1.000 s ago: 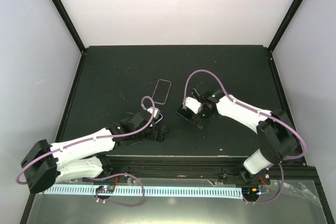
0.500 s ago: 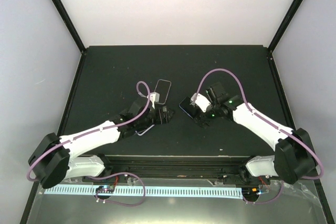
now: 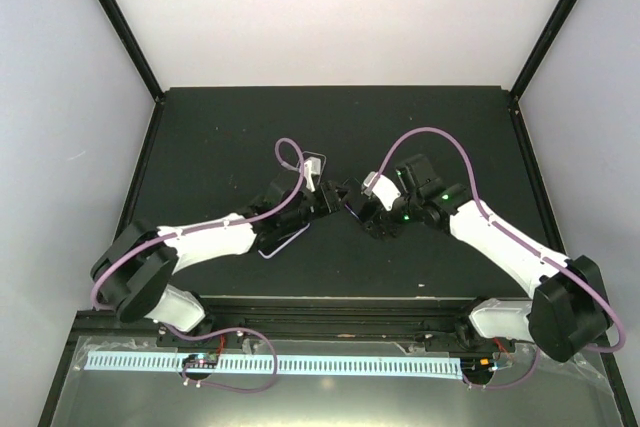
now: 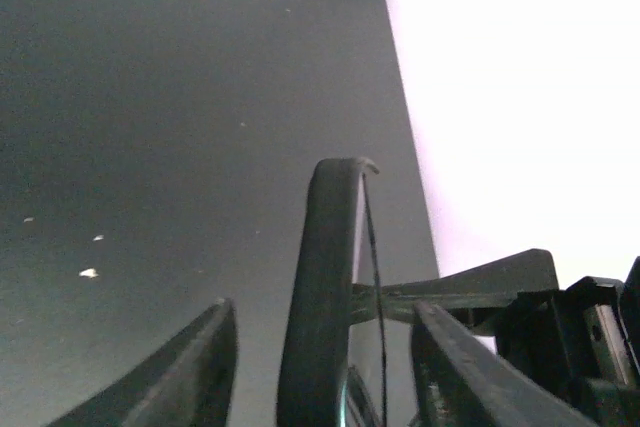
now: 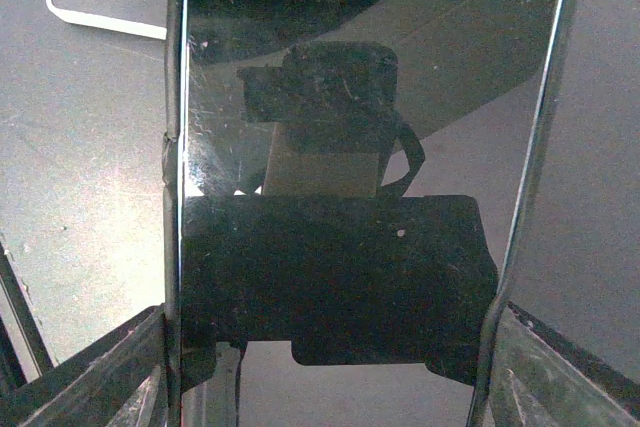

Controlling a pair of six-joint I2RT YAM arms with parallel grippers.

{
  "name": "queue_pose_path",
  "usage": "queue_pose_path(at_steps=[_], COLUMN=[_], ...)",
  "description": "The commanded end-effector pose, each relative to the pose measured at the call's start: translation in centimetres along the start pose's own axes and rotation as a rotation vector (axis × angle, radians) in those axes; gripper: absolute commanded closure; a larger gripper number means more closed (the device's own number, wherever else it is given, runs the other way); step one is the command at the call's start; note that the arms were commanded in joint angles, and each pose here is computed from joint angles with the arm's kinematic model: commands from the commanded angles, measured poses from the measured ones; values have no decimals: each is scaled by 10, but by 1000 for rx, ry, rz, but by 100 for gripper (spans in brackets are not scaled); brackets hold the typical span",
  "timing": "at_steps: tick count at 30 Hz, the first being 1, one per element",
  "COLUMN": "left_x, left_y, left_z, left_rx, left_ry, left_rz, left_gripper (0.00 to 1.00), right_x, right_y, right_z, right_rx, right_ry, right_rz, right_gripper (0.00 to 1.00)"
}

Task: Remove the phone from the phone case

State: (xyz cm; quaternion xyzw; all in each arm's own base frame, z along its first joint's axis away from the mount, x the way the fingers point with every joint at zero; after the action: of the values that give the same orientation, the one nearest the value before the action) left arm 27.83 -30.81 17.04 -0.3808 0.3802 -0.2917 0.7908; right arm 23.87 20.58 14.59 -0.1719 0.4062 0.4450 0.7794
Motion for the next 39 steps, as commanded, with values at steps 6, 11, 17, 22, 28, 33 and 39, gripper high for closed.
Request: queue_pose_path(at_steps=[6, 11, 17, 22, 28, 33, 39], left_x=[22, 26, 22, -2, -52, -96, -128], left_y=[-46, -53, -51, -40, -81, -97, -114], left_z=[4, 1, 3, 14, -11, -21, -25], left_rx=[-76, -78, -48, 63, 318, 549, 689], left_ry=[49, 58, 60, 89, 363, 331, 274], left_rz=[-210, -231, -237, -221, -475, -564, -658], left_gripper=[71, 84, 98, 98, 98, 98, 98], right_x=[-13, -12, -17, -40, -70, -92, -74], right_y=[-3, -7, 0, 18, 41, 79, 87], right_z=[24, 24, 26, 32, 41, 53, 47], right_rx=[-8, 0, -19, -68, -71, -62, -6], right_ry=[-109, -107, -116, -185, -215, -261, -215], right_rz=[-27, -47, -14, 41, 178, 466, 610], right_gripper=[44, 44, 22, 0, 0, 3, 21])
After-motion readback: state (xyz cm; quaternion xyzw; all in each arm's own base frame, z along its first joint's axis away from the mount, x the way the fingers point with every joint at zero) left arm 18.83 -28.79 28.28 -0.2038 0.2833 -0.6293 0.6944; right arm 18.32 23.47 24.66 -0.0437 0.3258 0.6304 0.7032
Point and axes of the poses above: each gripper's point midway between its finger pads, its own x axis out along the fingers, its own y axis along the line the jaws close on, z = x × y, the point moved 2 cm from there along -x, back along the fingers, and after that the axes turned 1 degree about x, right-handed, at the moved point
